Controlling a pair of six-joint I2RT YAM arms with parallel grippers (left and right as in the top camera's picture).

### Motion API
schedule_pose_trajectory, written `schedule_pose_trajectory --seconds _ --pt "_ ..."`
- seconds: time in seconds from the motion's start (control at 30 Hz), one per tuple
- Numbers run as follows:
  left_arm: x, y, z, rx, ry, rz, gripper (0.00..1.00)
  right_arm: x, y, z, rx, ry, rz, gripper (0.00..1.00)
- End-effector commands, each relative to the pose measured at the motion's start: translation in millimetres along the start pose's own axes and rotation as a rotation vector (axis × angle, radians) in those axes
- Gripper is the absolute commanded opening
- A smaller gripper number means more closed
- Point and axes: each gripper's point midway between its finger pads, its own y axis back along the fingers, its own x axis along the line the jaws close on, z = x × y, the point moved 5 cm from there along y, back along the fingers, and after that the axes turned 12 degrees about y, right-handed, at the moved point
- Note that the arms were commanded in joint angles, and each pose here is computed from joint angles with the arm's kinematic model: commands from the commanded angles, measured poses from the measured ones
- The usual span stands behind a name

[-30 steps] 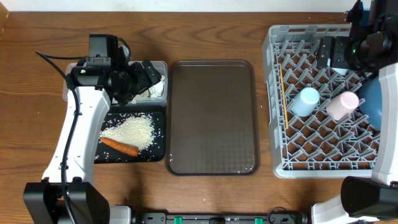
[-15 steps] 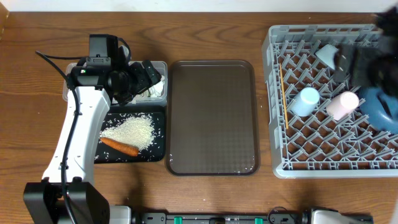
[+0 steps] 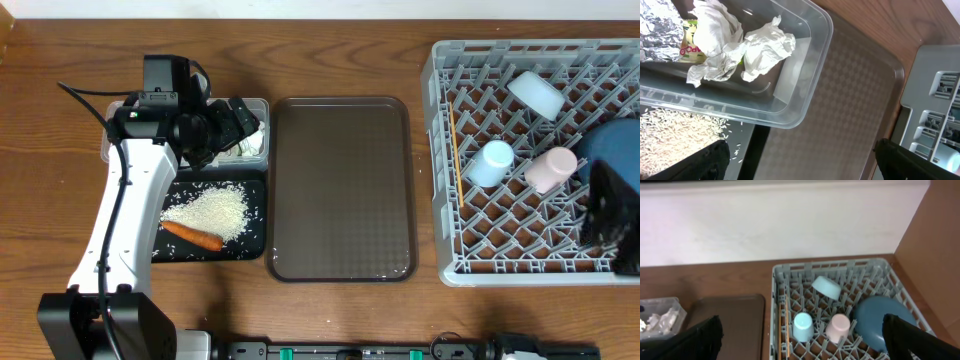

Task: Sort waste into correct bins and load items into the dishwasher rack

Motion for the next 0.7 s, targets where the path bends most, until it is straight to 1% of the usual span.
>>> schedule_pose_trajectory --seconds 0.0,0.2,0.3,0.5,0.67 --pt "3 0 2 -0.006 -0.011 0.010 0.95 5 17 -2 -0.043 0.006 0.031 0.99" --pt "3 0 2 -0.006 -0.011 0.010 0.95 13 32 -21 -0.059 0.022 0.078 0.99" --pt "3 0 2 -0.006 -0.011 0.010 0.95 13 32 -33 -0.048 0.025 0.063 0.99" --pt "3 0 2 -0.006 -0.011 0.010 0.95 17 23 -62 -0.016 0.020 0.071 0.99" --pt "3 0 2 -0.006 -0.011 0.010 0.95 23 5 -88 -0.015 -0.005 0.082 0.99"
